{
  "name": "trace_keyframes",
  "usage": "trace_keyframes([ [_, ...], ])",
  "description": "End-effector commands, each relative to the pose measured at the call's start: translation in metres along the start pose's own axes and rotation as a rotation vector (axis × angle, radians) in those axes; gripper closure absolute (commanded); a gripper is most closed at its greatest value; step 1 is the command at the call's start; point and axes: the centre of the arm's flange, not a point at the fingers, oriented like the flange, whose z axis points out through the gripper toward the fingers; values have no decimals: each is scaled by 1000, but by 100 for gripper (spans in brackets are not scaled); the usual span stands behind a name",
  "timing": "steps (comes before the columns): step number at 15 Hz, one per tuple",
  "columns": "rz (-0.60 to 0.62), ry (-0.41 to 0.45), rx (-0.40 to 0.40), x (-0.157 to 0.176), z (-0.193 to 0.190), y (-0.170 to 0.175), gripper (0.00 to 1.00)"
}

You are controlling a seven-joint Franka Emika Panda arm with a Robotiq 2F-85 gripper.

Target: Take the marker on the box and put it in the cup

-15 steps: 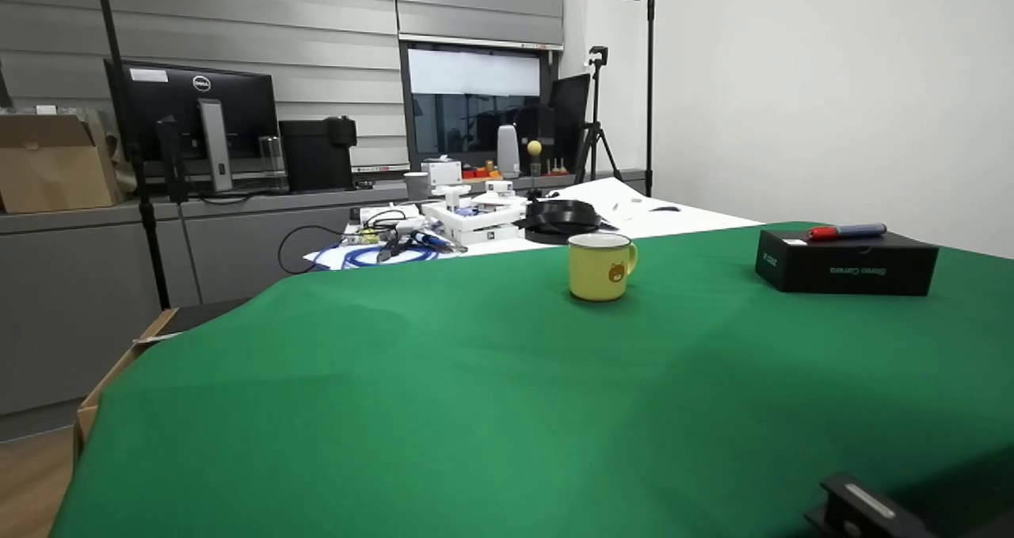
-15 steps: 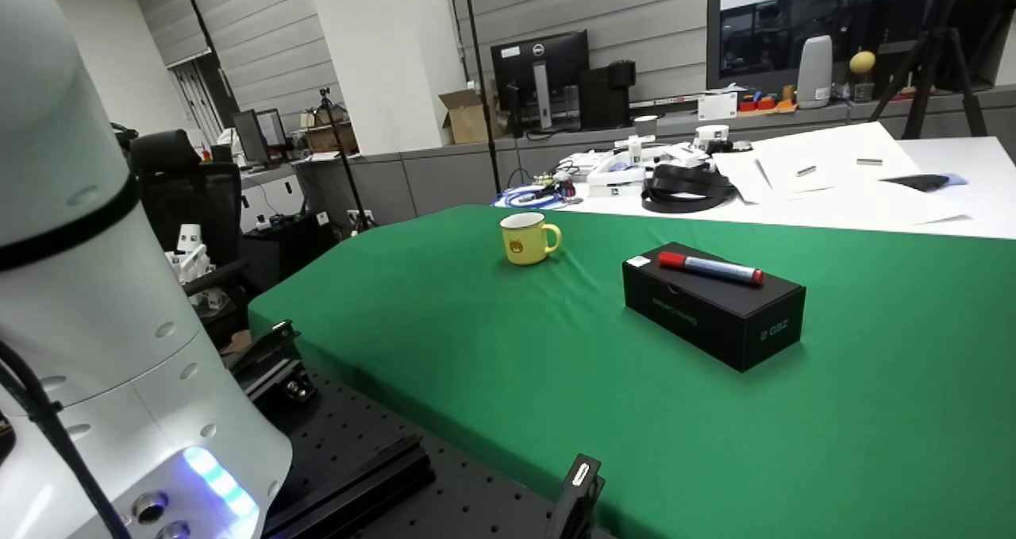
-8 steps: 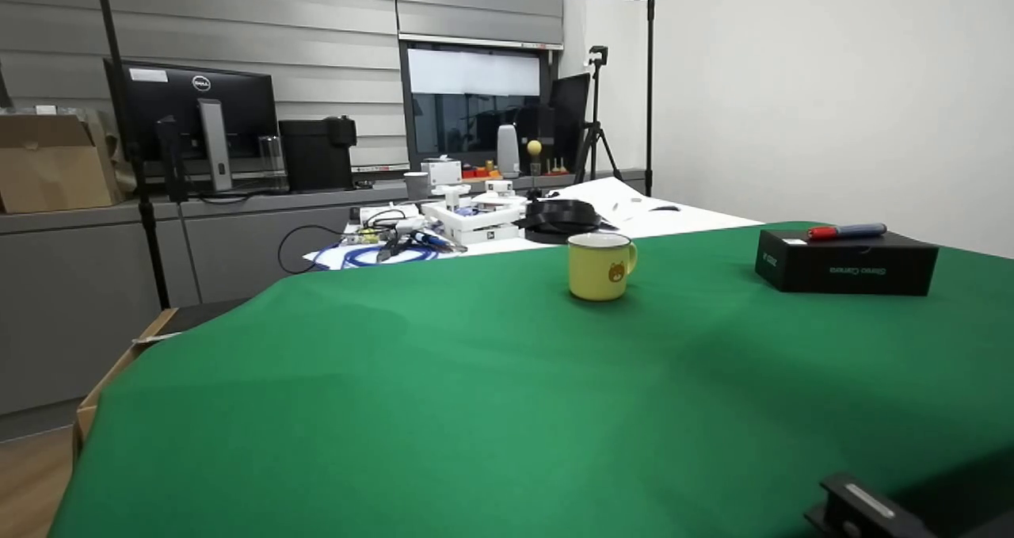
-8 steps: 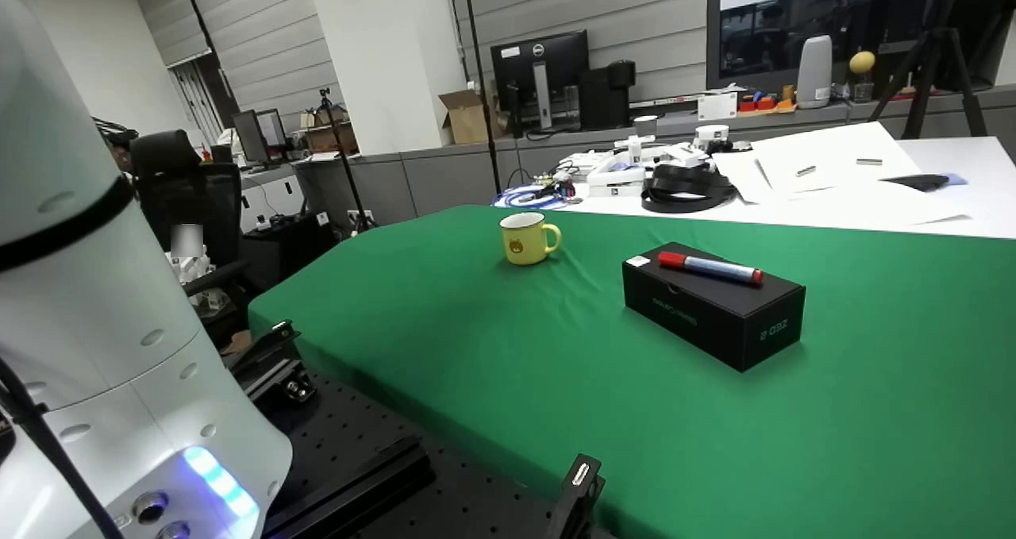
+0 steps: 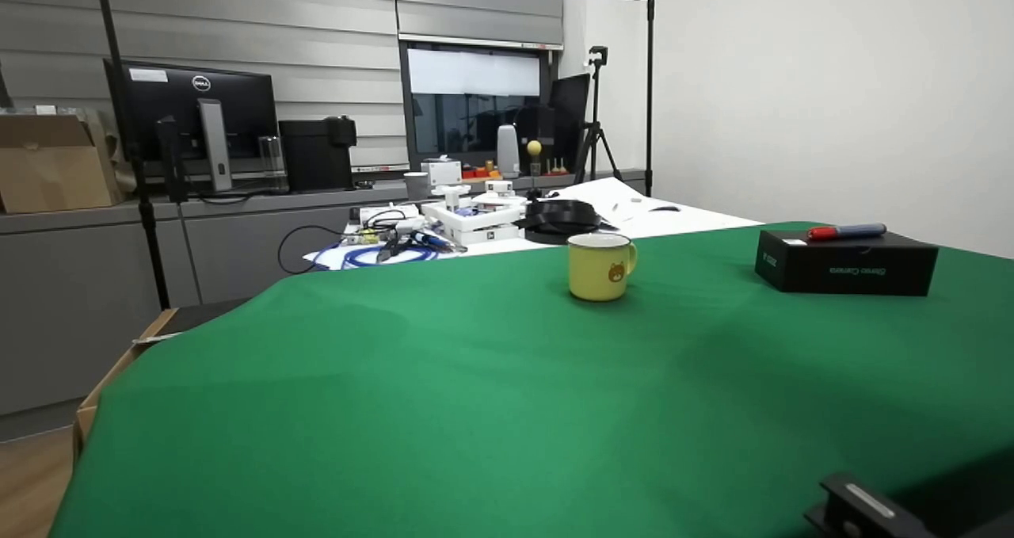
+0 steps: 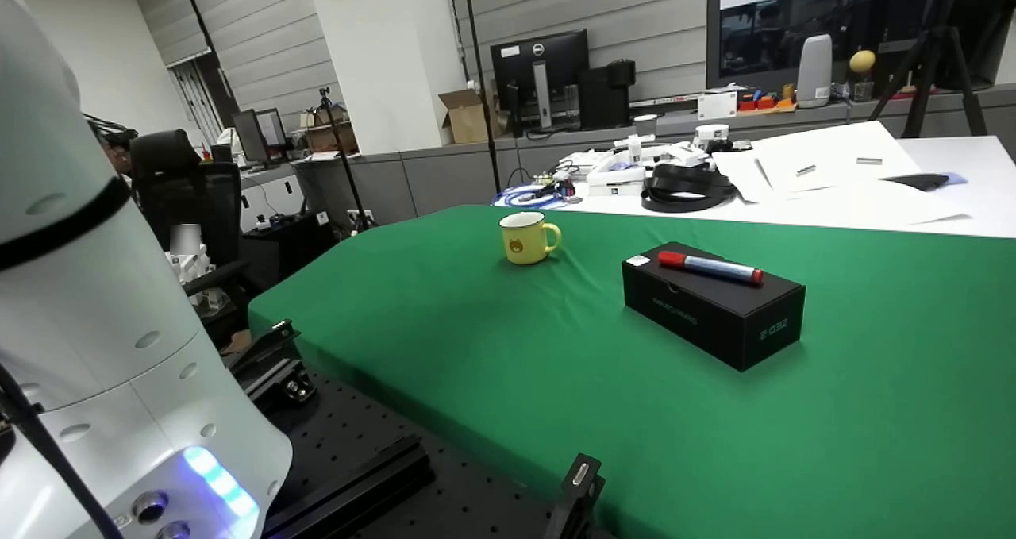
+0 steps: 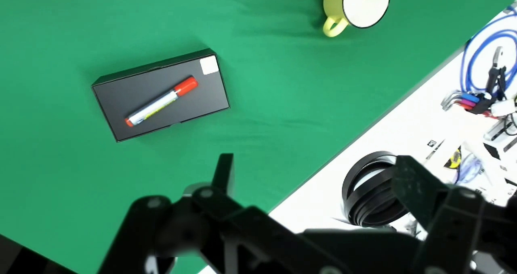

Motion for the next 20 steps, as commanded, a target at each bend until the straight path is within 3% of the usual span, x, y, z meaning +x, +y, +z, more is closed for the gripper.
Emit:
trace_keyframes([
  [1,7,-1,3,0,0,-1,0],
  [7,14,0,11,1,-1,-2,0],
  [8,30,3,-22,6,4,-4,0],
  [16,384,104,-122,61,80,-14,0],
  [20,565,102,-199,85,130,-2,0],
])
